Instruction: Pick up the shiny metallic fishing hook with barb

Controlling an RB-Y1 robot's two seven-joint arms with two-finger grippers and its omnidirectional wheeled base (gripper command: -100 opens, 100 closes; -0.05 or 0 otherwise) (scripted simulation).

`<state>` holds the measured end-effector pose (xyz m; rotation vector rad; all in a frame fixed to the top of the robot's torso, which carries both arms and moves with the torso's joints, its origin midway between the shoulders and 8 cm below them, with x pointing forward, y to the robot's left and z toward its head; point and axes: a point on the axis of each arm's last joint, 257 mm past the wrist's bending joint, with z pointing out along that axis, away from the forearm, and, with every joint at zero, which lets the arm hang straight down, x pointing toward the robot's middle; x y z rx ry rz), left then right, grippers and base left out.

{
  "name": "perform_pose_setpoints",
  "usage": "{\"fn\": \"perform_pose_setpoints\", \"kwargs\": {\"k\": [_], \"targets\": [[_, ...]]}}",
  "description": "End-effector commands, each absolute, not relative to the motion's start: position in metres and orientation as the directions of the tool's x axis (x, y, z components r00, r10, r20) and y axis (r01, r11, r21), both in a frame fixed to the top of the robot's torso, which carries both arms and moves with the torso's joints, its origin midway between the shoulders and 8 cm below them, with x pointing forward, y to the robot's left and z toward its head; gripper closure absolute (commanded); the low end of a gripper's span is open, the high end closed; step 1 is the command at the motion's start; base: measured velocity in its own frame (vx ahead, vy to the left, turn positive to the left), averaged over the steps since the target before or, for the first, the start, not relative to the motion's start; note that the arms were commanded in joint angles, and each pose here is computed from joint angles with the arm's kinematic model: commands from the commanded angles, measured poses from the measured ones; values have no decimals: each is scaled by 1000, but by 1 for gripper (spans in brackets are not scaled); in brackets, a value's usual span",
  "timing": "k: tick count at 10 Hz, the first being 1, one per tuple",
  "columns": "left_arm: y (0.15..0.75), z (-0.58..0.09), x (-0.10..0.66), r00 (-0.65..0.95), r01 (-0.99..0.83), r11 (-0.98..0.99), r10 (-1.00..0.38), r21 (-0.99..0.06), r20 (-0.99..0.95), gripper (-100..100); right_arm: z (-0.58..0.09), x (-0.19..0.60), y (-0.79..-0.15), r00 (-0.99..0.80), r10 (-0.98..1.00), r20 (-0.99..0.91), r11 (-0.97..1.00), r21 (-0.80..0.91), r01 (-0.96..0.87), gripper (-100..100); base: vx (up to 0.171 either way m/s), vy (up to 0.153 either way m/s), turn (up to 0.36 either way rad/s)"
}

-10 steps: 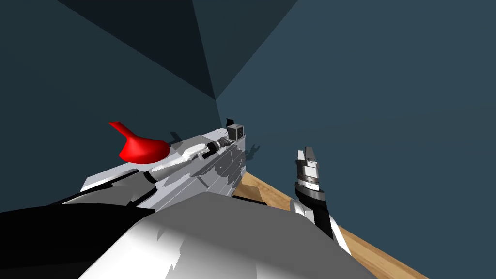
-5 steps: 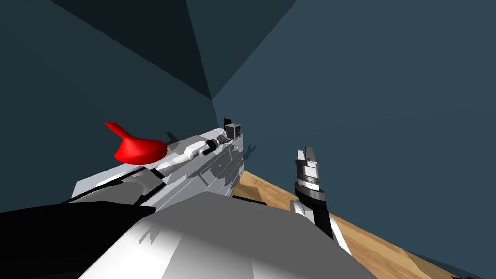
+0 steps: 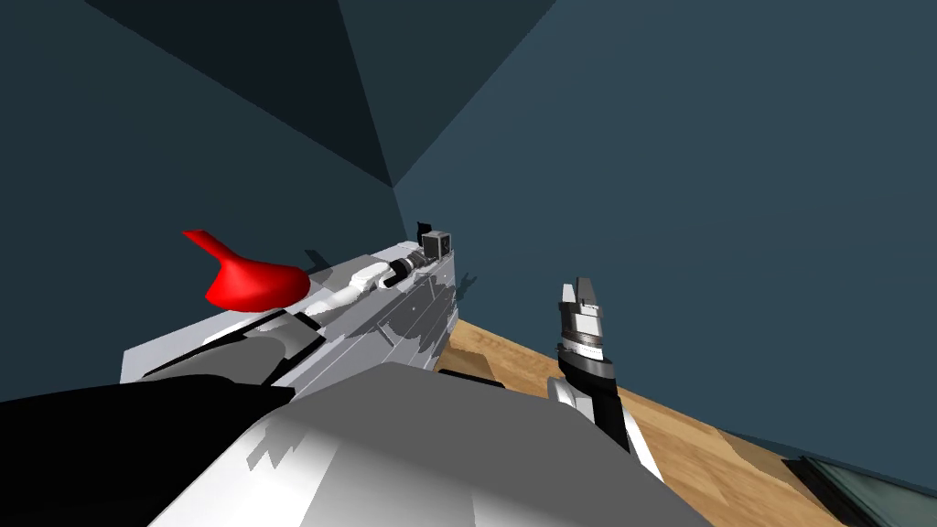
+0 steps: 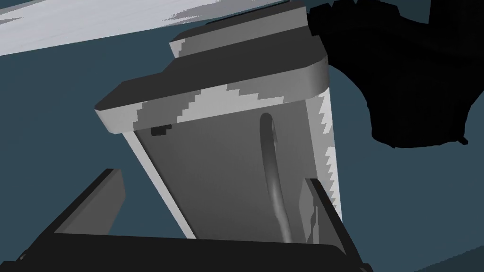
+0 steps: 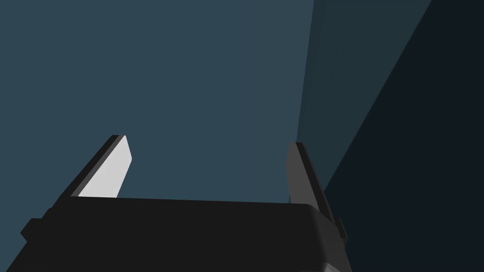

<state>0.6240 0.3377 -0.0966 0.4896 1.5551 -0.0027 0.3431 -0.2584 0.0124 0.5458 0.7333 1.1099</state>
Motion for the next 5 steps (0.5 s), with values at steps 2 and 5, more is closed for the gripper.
{"fn": "perform_pose_setpoints", "kwargs": {"k": [2, 5], "targets": [[365, -113, 627, -5, 272, 916, 307, 294, -952, -100, 12, 343, -258, 258, 933, -251, 358, 718, -597, 0, -29, -7, 20], [361, -96, 640, 24, 276, 917, 293, 288, -956, -100, 12, 343, -258, 257, 933, -251, 358, 718, -597, 0, -66, -3, -152]]}}
